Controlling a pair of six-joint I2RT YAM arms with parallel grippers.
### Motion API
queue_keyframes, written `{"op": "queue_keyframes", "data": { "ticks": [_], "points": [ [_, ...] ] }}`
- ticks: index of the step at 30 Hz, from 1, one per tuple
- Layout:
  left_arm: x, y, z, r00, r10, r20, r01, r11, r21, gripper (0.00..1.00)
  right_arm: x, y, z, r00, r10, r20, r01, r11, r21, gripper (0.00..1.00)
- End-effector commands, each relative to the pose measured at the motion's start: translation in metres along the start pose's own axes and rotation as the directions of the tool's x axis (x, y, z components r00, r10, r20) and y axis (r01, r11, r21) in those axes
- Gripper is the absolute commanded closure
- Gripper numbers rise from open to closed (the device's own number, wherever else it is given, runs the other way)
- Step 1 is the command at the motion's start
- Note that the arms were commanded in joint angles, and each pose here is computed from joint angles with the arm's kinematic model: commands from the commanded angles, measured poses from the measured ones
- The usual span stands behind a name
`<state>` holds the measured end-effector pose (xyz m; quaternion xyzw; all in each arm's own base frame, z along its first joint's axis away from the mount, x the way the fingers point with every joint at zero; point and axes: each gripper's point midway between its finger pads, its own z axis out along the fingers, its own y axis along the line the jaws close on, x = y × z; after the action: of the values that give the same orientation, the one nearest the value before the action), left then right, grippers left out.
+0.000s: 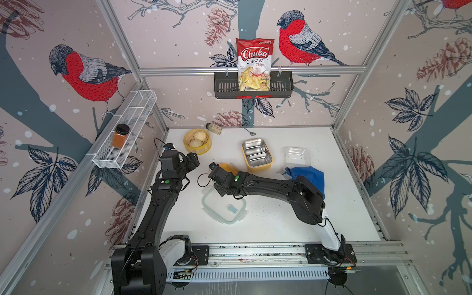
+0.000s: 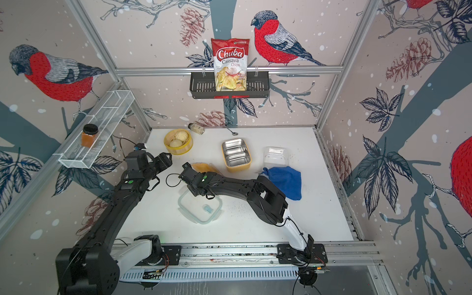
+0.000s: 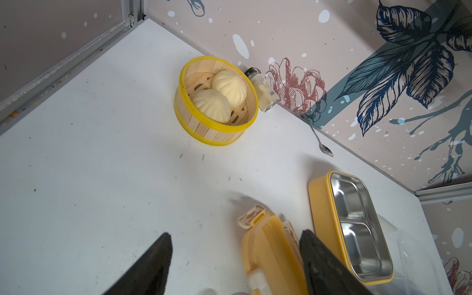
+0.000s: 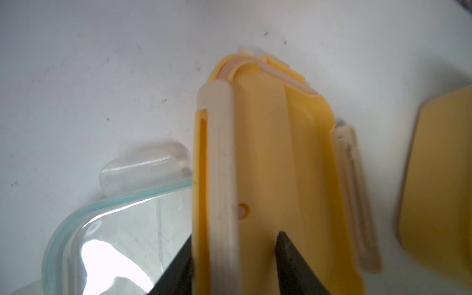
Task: Wipe the insides of the lunch boxes
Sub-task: Place the lid at the center of the board.
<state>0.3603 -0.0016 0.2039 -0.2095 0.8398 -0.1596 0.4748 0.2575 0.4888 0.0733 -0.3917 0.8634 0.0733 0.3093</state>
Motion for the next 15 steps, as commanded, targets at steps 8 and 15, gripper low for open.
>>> {"op": "queue_keyframes", "data": {
  "ticks": [8,15],
  "points": [
    [-0.008,-0.019,-0.001,0.999,0.046,0.011,-0.047,0.995,0.088,0.21,-0.058,-0.019,-0.065,0.971,0.189,0.144,-0.168,0.975,-0.148,0.23],
    [0.002,-0.11,0.002,0.982,0.188,0.004,-0.182,0.941,0.284,0.21,-0.049,-0.193,-0.151,0.795,0.516,0.318,-0.528,0.848,-0.054,0.17]
  ]
}}
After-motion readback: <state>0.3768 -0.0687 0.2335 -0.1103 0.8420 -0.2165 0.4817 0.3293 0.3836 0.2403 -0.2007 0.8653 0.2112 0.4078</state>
